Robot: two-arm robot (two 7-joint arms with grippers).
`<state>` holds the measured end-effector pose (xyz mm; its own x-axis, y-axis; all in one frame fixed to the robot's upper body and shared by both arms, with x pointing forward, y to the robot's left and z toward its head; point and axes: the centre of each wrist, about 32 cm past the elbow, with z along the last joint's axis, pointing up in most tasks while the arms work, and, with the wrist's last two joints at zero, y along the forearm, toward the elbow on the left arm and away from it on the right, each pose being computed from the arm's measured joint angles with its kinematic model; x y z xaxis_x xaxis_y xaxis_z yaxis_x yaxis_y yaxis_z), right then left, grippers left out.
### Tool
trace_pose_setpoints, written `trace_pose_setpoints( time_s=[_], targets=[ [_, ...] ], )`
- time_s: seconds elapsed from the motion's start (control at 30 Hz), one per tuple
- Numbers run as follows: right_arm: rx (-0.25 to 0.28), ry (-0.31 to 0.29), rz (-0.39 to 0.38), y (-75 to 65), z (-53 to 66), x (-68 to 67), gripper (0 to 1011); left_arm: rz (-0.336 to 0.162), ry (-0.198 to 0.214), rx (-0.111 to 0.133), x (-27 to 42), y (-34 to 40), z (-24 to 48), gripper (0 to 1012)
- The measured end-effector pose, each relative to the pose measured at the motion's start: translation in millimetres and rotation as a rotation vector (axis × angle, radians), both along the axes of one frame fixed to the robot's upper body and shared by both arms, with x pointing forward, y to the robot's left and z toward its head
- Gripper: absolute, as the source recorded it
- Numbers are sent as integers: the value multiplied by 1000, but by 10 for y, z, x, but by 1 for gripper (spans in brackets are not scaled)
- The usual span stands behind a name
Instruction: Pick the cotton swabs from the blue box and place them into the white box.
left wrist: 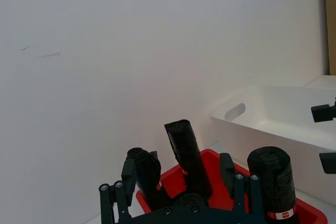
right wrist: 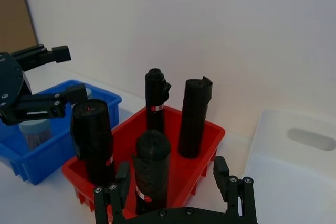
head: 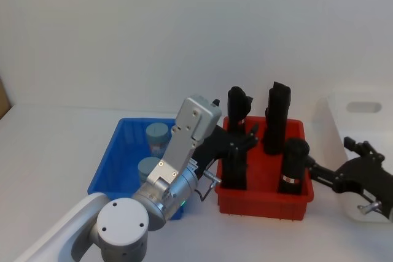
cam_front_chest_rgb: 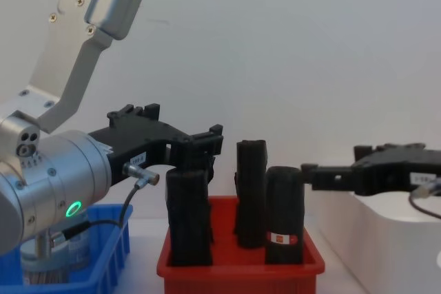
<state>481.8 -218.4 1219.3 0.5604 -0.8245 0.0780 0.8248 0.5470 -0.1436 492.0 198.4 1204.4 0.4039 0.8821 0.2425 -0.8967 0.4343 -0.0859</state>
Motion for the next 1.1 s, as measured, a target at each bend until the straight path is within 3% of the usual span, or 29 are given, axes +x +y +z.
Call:
trace_pose_setpoints(
  time_s=[0.57,1.1],
  targets=[
    [-61,63,36,245,-80,188,1002,0,0,0,0,0,0,1004],
    [-63,85,6,471,-239,317,1002,0,0,0,0,0,0,1004]
  ],
)
